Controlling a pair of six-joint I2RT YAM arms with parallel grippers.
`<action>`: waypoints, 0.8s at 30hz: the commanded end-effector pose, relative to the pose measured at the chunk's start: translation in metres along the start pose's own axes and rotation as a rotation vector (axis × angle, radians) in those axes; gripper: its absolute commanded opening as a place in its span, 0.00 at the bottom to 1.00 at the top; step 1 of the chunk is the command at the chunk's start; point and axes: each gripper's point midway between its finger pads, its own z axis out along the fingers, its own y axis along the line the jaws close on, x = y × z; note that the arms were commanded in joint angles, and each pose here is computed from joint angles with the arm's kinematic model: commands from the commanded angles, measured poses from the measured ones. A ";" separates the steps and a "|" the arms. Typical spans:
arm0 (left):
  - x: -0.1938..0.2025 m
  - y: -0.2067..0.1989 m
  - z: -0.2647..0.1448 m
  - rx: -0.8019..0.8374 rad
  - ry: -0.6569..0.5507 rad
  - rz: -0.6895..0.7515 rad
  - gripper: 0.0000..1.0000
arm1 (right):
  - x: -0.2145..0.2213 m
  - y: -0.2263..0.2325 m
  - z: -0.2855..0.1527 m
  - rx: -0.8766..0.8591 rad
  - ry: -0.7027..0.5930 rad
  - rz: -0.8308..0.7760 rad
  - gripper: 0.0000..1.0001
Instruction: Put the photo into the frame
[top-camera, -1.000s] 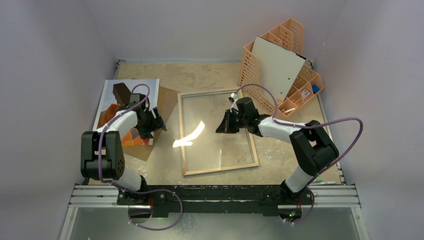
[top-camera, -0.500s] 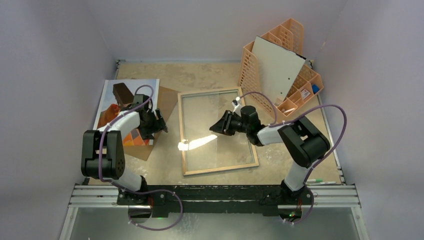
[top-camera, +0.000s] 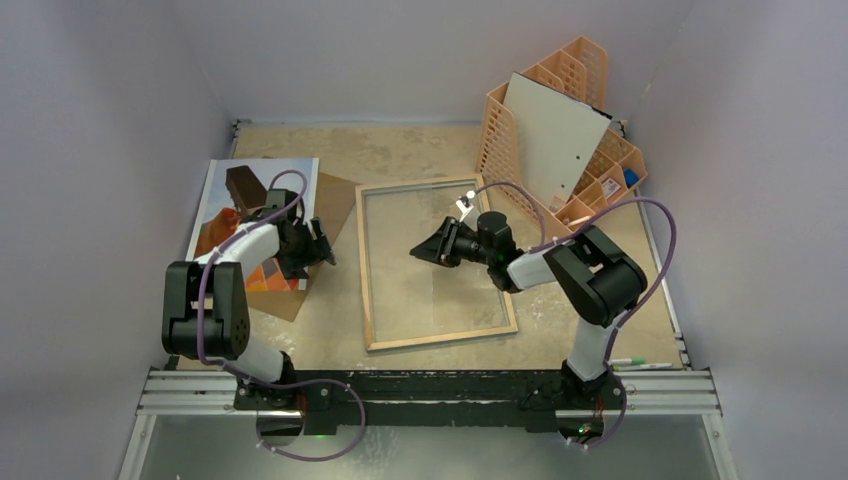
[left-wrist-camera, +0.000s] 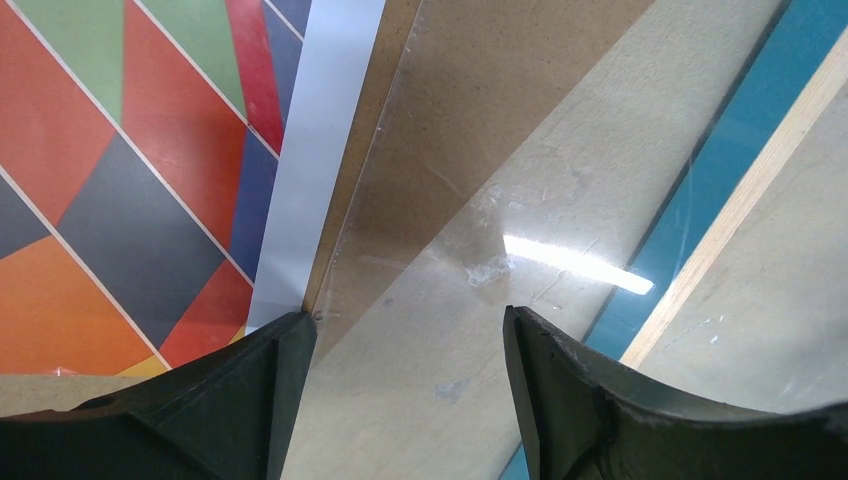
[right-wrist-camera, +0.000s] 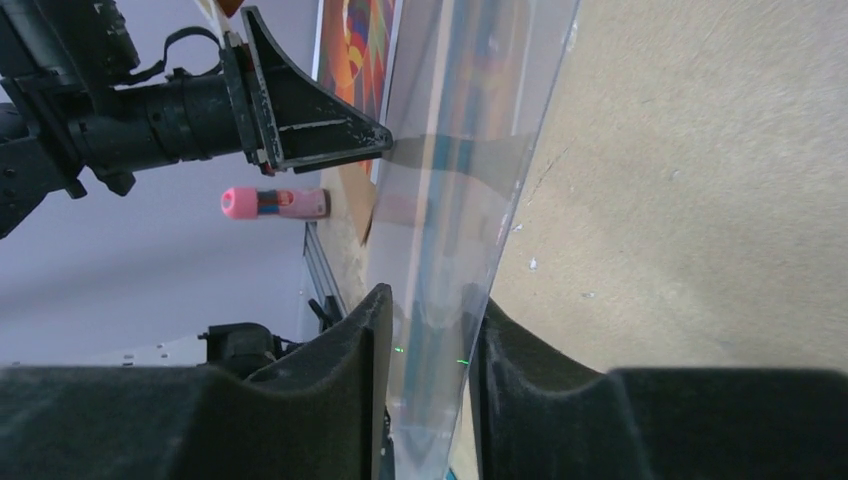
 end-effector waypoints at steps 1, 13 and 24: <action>0.027 0.000 0.019 0.041 0.092 0.006 0.73 | 0.004 0.028 0.013 -0.079 0.019 -0.033 0.29; -0.010 -0.024 -0.032 0.105 -0.070 0.009 0.74 | -0.011 0.045 -0.016 0.079 0.088 -0.206 0.00; -0.027 -0.056 -0.065 0.257 -0.140 0.057 0.74 | -0.047 0.093 -0.084 0.119 0.121 -0.298 0.00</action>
